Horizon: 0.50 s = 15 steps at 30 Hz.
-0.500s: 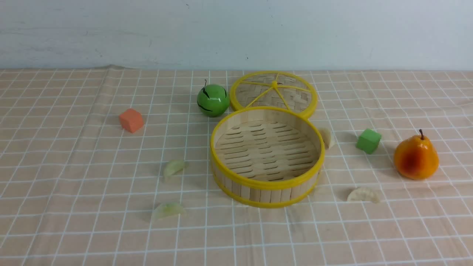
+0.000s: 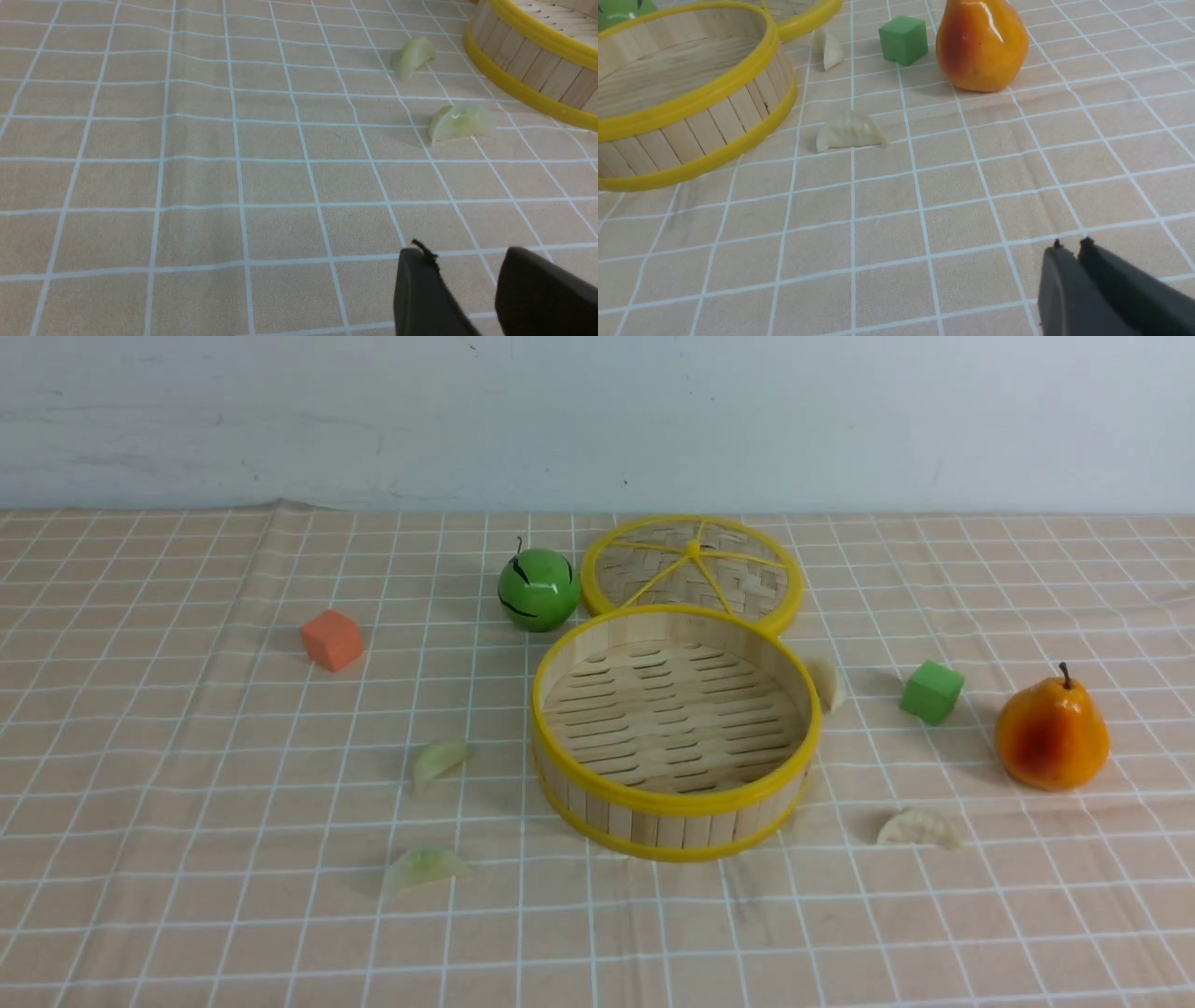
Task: Put the dumplings into the steamer on the table with the brown tablecloth.
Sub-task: 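Reach for and grasp a dumpling on the table with the left gripper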
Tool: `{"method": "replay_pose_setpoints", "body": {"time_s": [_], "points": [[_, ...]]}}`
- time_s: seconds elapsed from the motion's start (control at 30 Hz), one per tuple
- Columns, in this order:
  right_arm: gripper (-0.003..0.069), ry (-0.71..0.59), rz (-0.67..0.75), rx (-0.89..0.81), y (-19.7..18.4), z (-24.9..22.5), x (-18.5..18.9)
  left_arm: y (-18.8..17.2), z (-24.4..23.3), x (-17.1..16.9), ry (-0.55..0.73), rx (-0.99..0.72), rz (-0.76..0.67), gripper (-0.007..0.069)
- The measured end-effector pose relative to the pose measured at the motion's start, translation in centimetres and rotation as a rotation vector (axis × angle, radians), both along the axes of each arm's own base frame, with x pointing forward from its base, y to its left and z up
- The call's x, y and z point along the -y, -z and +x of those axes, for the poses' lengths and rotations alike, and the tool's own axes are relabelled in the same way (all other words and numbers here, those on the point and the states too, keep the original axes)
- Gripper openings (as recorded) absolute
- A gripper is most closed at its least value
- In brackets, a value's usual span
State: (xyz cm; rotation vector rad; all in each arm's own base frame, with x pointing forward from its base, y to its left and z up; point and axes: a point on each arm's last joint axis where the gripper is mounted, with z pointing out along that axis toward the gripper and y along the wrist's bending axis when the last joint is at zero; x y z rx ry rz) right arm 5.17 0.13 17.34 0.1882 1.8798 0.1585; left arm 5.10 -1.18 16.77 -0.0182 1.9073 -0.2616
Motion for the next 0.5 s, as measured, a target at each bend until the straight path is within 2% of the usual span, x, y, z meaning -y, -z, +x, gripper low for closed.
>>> {"method": "replay_pose_setpoints", "body": {"time_s": [0.5], "points": [[0.0062,-0.001,-0.002,0.0,0.0,0.0,0.0,0.0,0.0,0.0,0.0,0.0,-0.001,0.0238]]}}
